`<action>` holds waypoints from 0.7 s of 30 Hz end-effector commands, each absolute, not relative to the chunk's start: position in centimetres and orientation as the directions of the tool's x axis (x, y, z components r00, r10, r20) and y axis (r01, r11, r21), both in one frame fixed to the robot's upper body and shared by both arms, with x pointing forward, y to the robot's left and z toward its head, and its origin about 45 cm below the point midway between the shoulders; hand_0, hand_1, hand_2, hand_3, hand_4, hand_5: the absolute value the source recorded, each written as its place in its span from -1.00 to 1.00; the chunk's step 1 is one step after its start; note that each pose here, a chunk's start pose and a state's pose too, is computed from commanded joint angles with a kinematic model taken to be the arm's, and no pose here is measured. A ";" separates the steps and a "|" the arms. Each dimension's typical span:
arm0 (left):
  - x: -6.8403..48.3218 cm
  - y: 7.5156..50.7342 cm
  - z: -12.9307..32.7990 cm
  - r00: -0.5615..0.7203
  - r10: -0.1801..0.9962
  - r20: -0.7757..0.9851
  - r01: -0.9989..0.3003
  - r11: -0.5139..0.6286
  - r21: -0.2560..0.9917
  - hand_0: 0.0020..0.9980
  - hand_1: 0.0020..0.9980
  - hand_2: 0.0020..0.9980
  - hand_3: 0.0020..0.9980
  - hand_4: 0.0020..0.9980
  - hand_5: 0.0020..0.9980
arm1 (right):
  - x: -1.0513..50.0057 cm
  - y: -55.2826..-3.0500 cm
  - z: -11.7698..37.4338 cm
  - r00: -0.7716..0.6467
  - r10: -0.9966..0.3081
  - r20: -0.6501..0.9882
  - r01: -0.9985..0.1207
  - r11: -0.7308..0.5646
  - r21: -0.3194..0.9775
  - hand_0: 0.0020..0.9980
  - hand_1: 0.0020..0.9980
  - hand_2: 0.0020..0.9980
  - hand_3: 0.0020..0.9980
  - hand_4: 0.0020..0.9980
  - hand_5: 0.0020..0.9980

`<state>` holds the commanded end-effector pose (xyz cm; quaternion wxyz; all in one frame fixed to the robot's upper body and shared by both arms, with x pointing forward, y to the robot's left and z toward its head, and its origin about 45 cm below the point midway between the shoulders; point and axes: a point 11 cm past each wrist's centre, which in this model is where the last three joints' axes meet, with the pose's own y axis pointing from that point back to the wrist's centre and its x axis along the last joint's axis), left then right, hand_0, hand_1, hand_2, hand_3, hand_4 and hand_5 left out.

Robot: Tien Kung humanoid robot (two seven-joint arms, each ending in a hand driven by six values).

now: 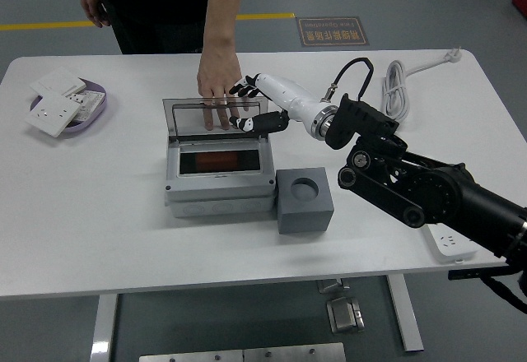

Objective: Pick up the cylinder from the cube,place it in the box,flap close box

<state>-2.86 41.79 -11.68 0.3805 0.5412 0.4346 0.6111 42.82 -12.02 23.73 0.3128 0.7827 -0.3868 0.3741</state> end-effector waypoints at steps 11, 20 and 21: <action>-2.8 41.7 -11.7 -0.128 0.936 0.329 0.001 -0.332 0.943 0.18 0.25 0.13 0.19 0.32 -0.49 | 40.7 -12.1 23.5 0.431 -0.365 0.825 -0.819 -0.542 0.187 0.67 0.47 0.49 0.48 0.36 -0.28; -2.8 41.6 -11.7 -0.134 0.935 0.327 0.000 -0.330 0.944 0.18 0.24 0.13 0.19 0.31 -0.49 | 38.8 -11.4 22.8 0.451 -0.352 0.820 -0.797 -0.572 0.193 0.64 0.45 0.49 0.48 0.35 -0.29; -2.8 41.5 -11.8 -0.134 0.936 0.327 -0.001 -0.330 0.944 0.18 0.24 0.13 0.19 0.31 -0.49 | 38.6 -11.4 22.7 0.453 -0.351 0.820 -0.795 -0.575 0.192 0.64 0.45 0.49 0.48 0.35 -0.29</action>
